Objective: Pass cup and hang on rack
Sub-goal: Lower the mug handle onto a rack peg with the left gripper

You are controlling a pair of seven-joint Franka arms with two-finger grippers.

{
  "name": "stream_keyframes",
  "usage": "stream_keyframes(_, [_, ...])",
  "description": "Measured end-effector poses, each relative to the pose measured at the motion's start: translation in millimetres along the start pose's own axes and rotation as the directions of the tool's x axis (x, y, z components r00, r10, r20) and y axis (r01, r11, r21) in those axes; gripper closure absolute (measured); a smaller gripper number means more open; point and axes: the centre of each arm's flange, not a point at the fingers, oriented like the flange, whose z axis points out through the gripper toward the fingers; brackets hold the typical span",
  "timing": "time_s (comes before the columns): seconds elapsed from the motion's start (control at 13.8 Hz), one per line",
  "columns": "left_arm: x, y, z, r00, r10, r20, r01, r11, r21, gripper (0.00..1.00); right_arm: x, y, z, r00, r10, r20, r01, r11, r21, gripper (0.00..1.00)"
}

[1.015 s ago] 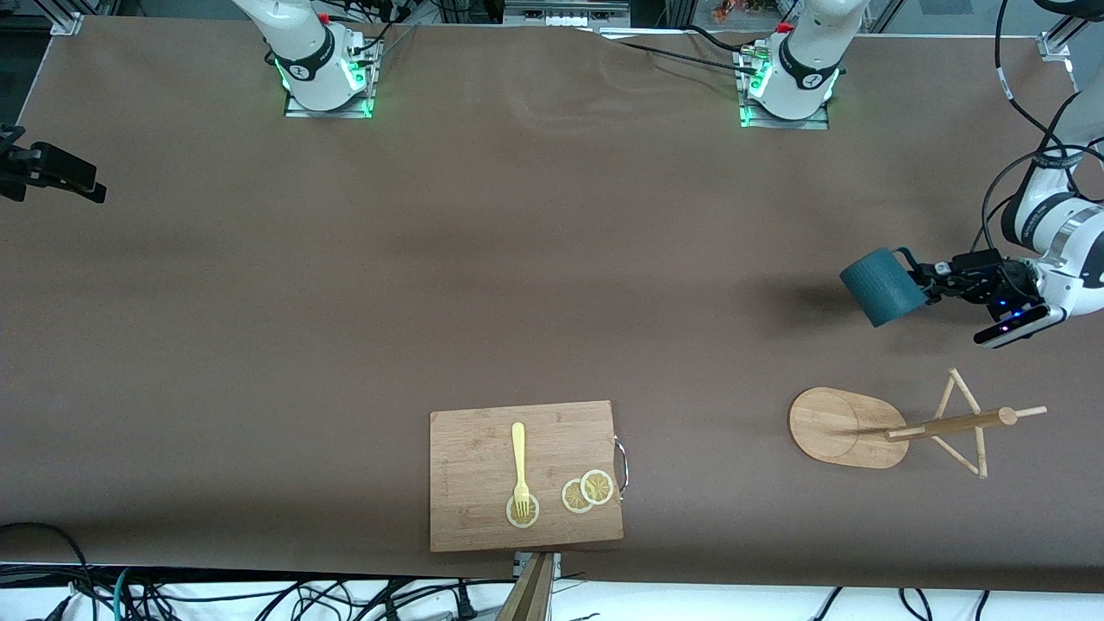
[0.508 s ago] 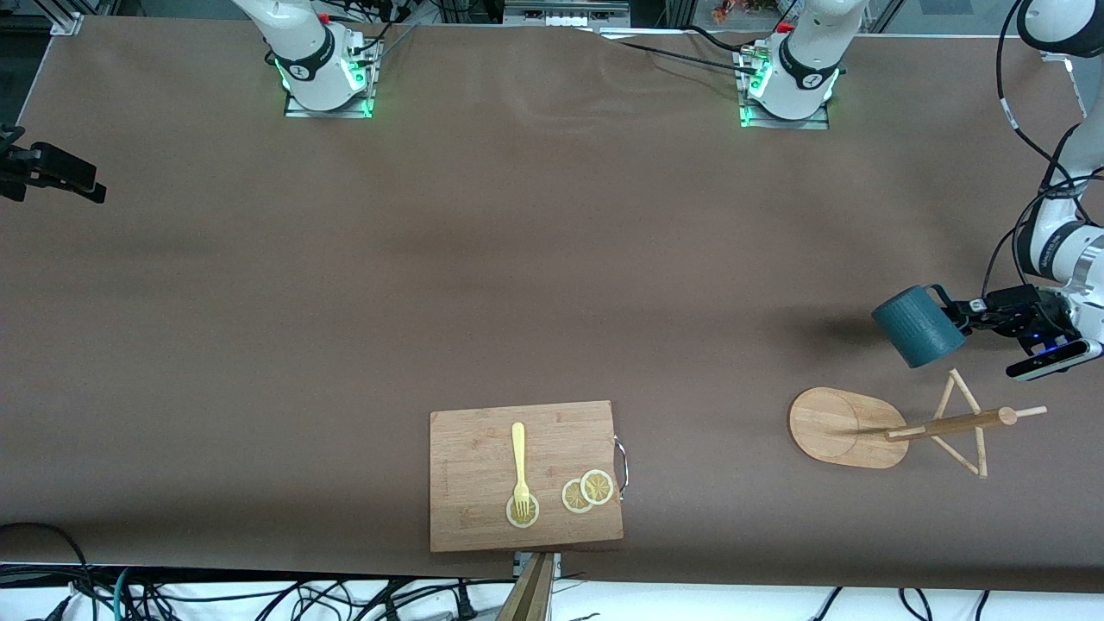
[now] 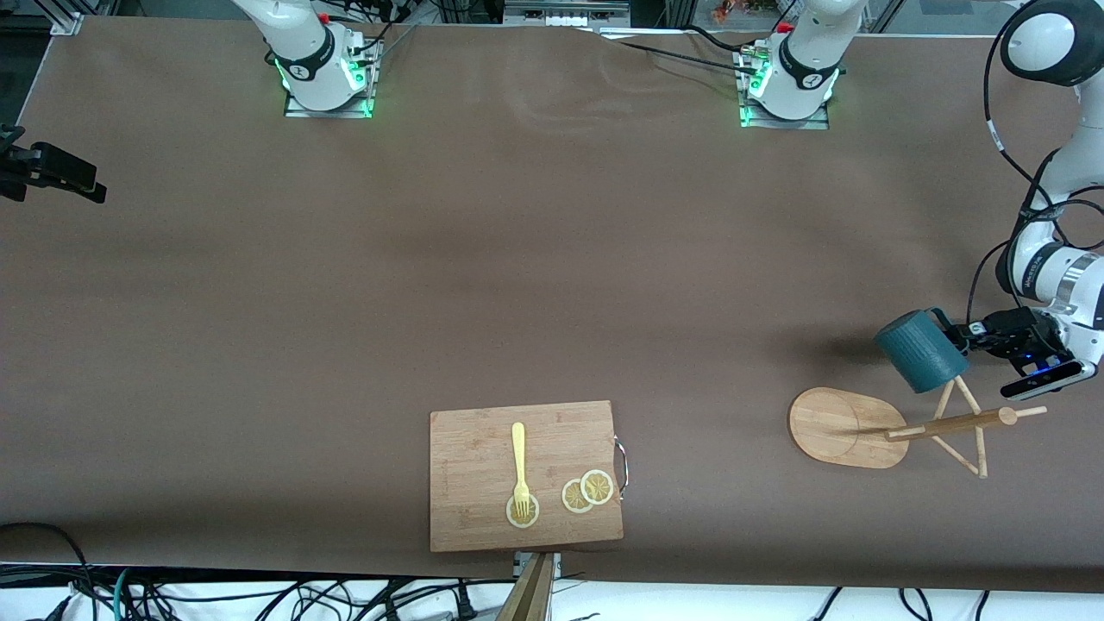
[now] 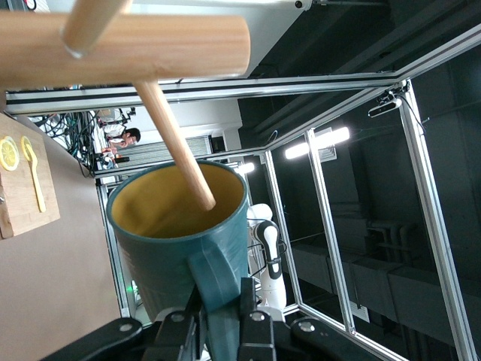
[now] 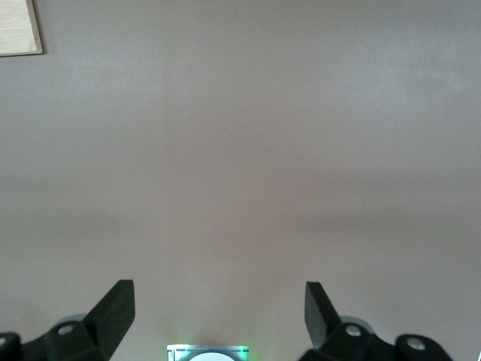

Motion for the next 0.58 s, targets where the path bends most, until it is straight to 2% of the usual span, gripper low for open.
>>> stream_keyframes(0.58, [9, 12, -32, 0.999, 0.000, -0.047, -0.001, 1.000, -0.026, 0.80, 0, 0, 0, 1.000, 0.000, 0.000, 0.000, 1.000, 0.000, 0.00])
